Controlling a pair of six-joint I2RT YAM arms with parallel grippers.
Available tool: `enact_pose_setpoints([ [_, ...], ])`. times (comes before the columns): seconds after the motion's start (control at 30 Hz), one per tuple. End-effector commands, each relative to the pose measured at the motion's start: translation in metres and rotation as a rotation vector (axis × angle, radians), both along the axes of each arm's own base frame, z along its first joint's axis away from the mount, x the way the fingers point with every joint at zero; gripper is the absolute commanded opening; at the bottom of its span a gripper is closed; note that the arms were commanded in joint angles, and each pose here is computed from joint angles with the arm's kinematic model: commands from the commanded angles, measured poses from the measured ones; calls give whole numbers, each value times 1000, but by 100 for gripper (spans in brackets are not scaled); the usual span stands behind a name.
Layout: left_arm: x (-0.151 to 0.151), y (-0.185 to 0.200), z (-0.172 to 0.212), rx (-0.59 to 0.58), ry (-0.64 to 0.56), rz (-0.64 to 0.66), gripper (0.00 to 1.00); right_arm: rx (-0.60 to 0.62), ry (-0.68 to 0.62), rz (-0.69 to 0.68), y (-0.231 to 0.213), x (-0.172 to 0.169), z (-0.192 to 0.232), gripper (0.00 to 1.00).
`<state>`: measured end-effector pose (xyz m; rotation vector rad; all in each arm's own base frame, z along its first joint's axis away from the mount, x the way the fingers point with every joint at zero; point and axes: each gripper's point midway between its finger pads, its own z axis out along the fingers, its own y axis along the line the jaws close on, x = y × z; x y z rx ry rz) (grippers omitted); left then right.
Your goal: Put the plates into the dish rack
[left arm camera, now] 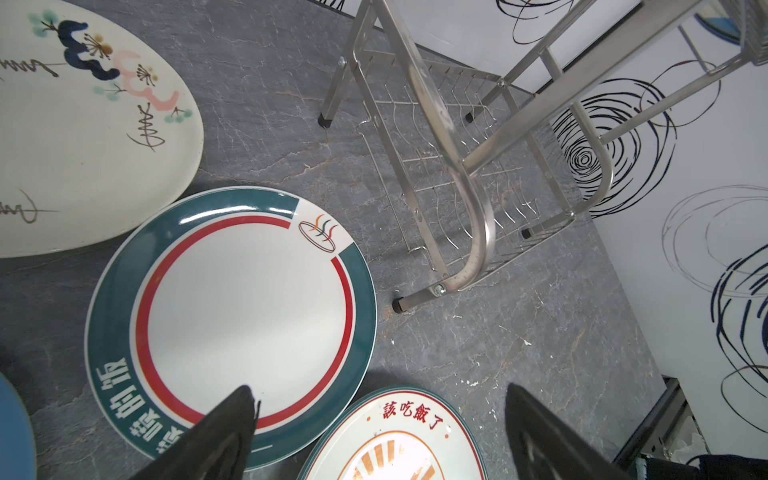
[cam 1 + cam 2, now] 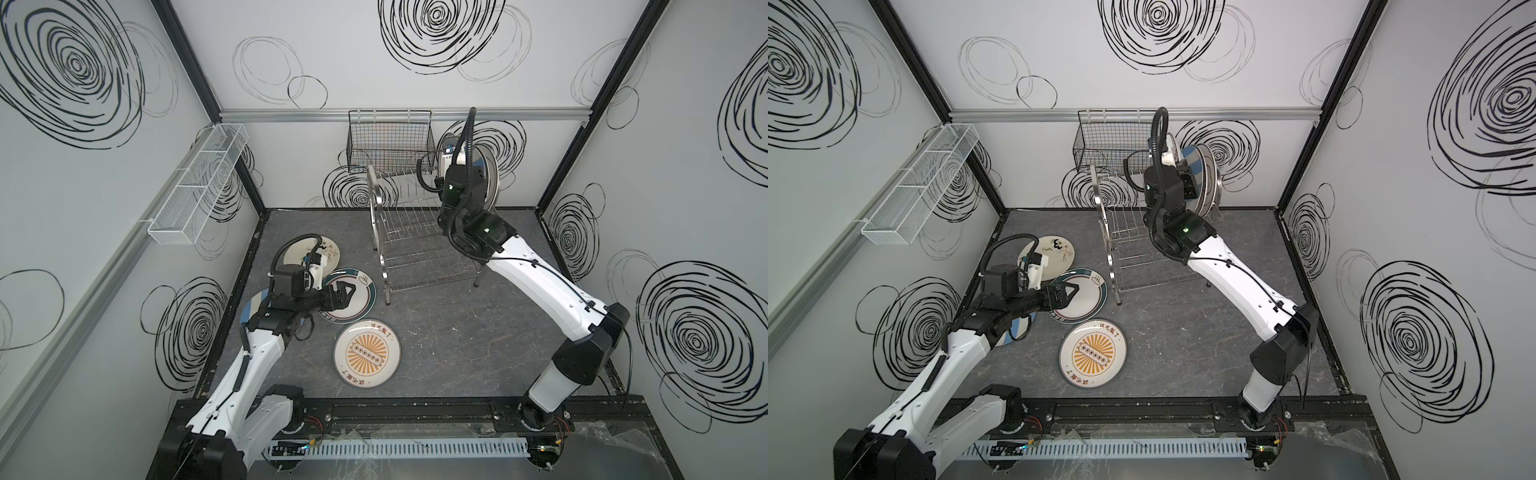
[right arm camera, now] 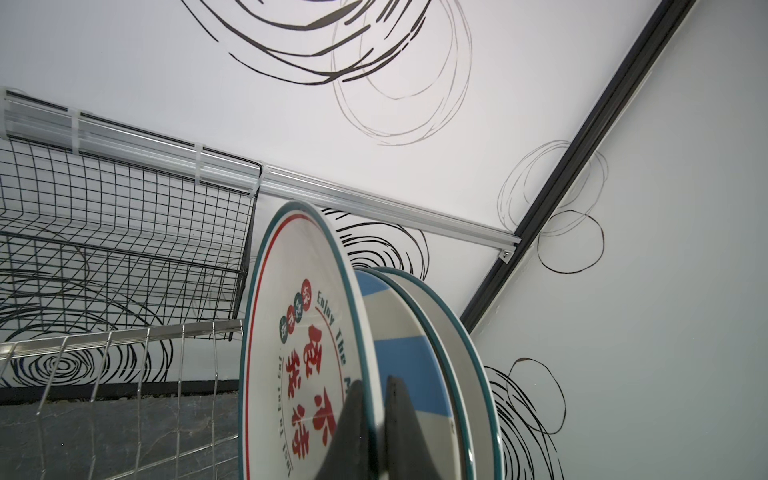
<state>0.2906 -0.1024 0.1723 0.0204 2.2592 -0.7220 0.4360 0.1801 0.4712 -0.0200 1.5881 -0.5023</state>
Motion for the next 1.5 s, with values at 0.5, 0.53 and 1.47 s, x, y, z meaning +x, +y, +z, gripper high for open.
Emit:
enact_pose_setpoints([
  [0.5,4,2,2,5,-32,0,96,-3,9,-38,0,10,-16,0],
  [0.53,4,2,2,6,-32,-1,96,0,8,-36,0,9,-15,0],
  [1.47,-3,12,-19,-8,50,182,96,236,-17,236,7,-53,34,71],
])
